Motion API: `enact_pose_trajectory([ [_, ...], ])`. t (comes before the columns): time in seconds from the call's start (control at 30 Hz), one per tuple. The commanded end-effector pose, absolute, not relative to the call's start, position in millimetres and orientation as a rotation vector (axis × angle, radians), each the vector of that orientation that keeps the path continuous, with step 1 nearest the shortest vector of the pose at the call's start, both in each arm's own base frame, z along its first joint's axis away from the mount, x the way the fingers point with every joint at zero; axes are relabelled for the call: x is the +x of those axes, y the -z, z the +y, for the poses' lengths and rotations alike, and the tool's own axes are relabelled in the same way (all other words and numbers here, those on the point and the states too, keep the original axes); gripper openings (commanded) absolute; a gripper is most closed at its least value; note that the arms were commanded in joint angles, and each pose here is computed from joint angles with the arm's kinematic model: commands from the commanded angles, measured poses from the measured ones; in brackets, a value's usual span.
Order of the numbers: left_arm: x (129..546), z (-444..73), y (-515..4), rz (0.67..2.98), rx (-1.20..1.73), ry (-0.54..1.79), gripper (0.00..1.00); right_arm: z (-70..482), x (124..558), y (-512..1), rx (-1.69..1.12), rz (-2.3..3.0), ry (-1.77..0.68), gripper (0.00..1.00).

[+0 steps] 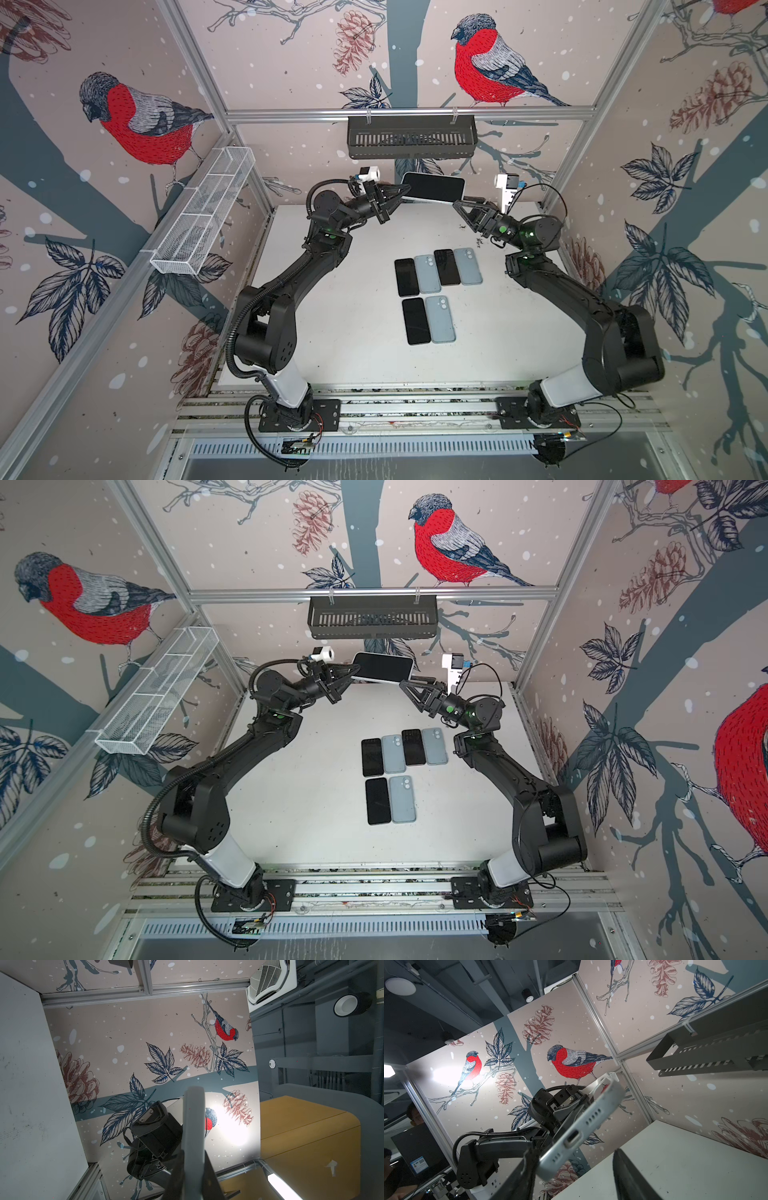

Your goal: Take the phone out of the phone case

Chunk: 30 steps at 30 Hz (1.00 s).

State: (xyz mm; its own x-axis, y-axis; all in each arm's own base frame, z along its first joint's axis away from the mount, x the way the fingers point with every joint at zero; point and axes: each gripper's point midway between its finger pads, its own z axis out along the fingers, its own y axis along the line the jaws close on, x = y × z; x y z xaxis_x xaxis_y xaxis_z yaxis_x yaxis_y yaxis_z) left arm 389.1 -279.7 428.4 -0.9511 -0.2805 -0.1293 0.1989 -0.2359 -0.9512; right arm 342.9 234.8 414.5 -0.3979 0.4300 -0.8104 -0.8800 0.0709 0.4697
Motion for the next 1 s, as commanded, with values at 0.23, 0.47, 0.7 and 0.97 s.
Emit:
enact_pose_trajectory([
  [0.23, 378, -276, -454, 1.61, 0.006, 2.267, 0.0, 226, 351, -413, -0.471, 1.234, -1.56, 0.51],
  [0.47, 373, -283, -457, 1.582, 0.0, 2.327, 0.0, 232, 370, -387, -0.492, 1.338, -1.395, 0.45],
  [0.7, 369, -289, -466, 1.563, 0.022, 2.37, 0.0, 229, 406, -356, -0.483, 1.492, -1.176, 0.37],
  [0.97, 368, -289, -474, 1.545, 0.034, 2.379, 0.0, 217, 412, -355, -0.453, 1.485, -1.156, 0.41],
])
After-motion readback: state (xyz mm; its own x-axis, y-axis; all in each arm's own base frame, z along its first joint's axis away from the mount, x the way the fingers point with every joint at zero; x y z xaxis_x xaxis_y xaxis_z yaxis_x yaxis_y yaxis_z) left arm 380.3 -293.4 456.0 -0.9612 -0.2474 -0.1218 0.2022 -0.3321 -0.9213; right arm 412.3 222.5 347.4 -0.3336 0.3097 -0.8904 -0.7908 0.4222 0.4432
